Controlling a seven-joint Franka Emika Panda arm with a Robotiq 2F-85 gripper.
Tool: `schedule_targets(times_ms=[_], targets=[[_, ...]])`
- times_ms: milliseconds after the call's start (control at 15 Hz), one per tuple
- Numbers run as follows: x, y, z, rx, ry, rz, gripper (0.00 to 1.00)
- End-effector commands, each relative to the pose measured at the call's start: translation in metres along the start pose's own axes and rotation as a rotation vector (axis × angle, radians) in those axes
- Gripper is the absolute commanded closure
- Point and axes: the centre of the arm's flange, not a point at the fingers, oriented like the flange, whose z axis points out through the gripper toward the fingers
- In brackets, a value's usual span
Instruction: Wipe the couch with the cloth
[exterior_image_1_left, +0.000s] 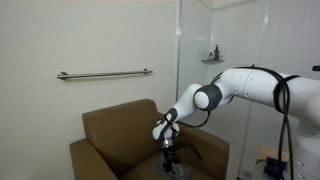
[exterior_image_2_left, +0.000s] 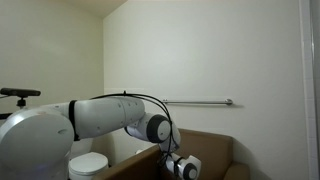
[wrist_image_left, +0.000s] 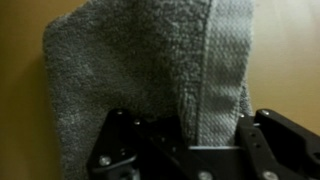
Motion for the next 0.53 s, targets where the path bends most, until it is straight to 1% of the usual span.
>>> schedule_targets(times_ms=[0,133,267,467], targets=[[0.028,-0.031,0.000,0.006,0.072,-0.056,0.96],[0.026,-0.056,-0.015,-0.027,0.125,-0.088,0.96],[0.028,-0.078,-0.027,-0.054,0.158,-0.107,0.96],[0.028,-0.102,-0.041,-0.088,0.154,-0.135,0.97]])
